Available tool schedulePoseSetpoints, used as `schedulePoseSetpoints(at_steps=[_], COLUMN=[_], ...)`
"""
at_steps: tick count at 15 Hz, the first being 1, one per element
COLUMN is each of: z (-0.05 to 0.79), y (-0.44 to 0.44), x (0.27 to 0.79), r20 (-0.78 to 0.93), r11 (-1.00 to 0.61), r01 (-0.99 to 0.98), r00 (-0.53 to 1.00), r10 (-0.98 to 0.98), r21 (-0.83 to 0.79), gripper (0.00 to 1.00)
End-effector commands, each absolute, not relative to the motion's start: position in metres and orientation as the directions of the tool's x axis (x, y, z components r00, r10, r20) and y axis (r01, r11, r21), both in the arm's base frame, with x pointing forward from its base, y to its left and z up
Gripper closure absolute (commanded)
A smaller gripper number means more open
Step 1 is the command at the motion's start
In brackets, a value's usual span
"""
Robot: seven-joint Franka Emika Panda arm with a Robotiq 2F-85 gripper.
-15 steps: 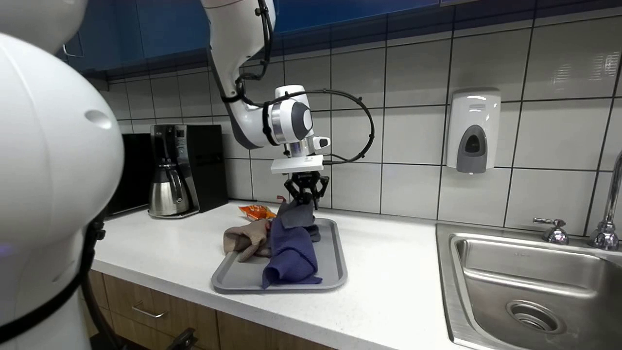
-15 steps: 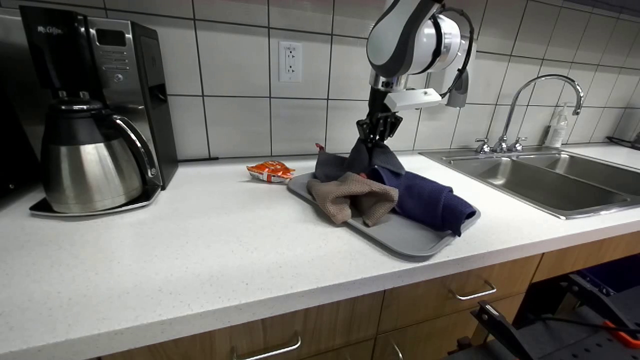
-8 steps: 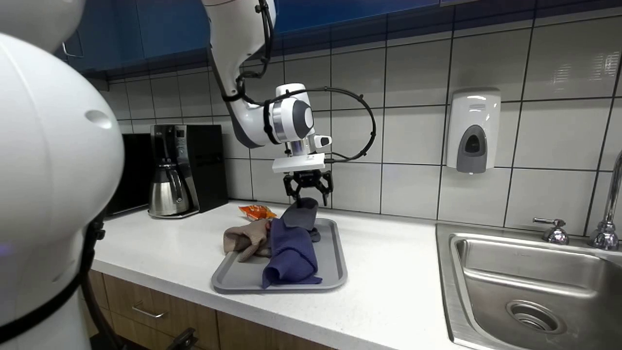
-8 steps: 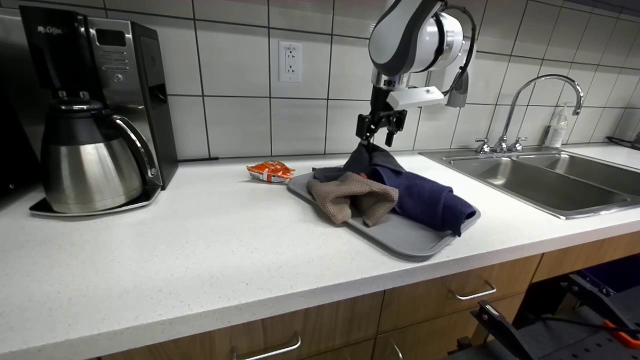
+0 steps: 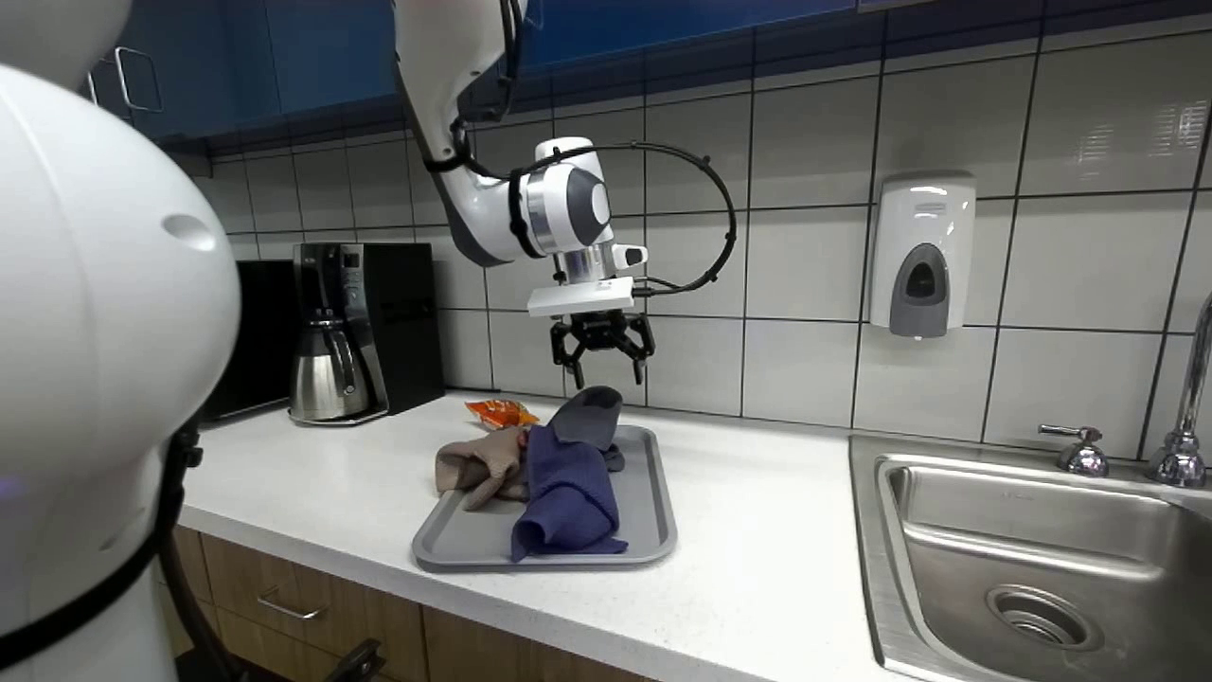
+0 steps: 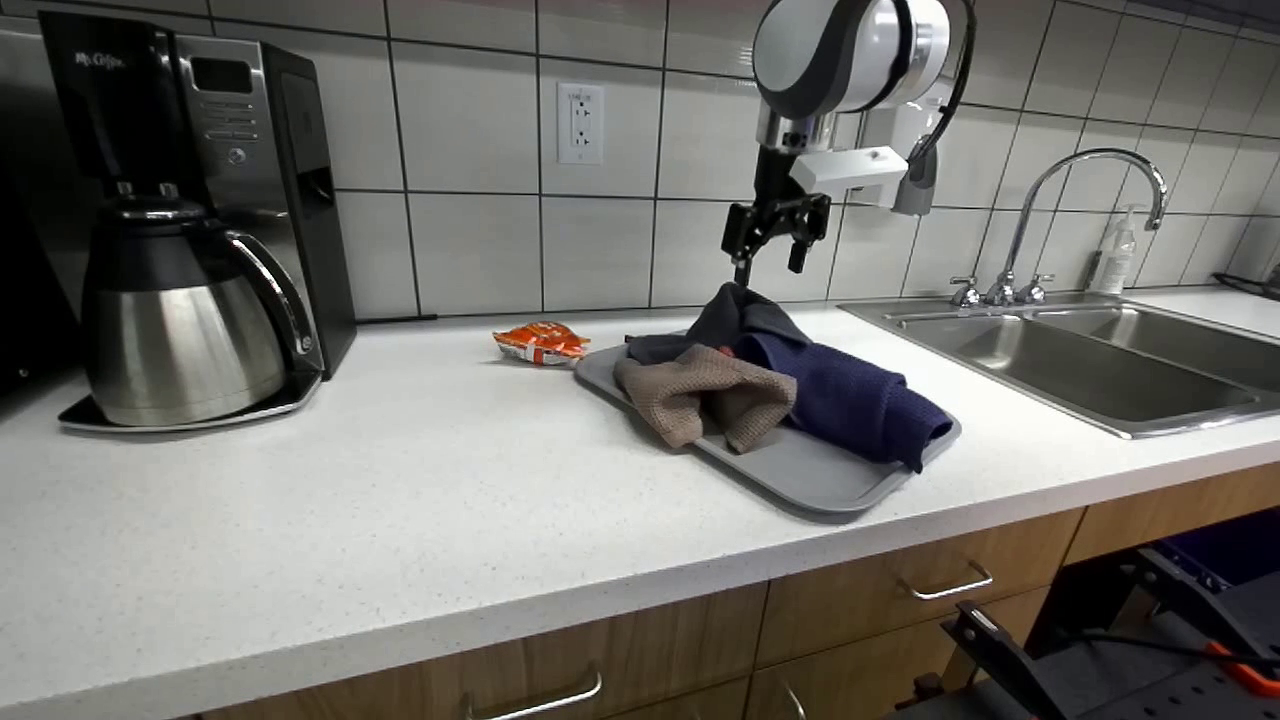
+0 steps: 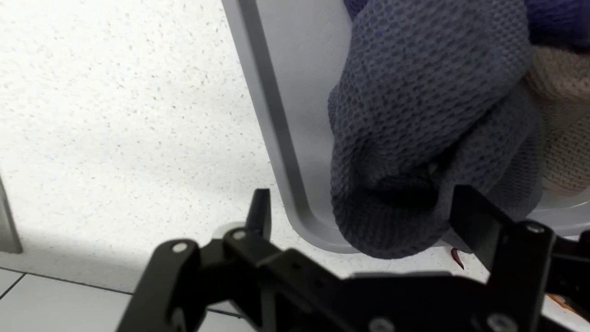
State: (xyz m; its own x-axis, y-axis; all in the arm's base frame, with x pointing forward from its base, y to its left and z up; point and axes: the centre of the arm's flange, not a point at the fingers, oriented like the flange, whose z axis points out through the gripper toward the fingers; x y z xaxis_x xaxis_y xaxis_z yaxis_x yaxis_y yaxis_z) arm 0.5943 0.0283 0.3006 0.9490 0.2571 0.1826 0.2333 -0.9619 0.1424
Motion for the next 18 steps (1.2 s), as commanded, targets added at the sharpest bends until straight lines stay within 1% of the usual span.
schedulePoseSetpoints(at_steps=[1, 13, 18], z=[0.333, 0.335, 0.332], y=[0.018, 0.027, 0.025], x=[0.562, 0.484, 0.449], r20=[0.152, 0.103, 0.073], r11=[-0.959, -0.979, -0.998], r01=[0.239, 0.170, 0.020], r00=[0.953, 0.978, 0.997], r10=[0.262, 0.182, 0.024], r21=[0.151, 0.108, 0.064], gripper=[0.00, 0.00, 0.00])
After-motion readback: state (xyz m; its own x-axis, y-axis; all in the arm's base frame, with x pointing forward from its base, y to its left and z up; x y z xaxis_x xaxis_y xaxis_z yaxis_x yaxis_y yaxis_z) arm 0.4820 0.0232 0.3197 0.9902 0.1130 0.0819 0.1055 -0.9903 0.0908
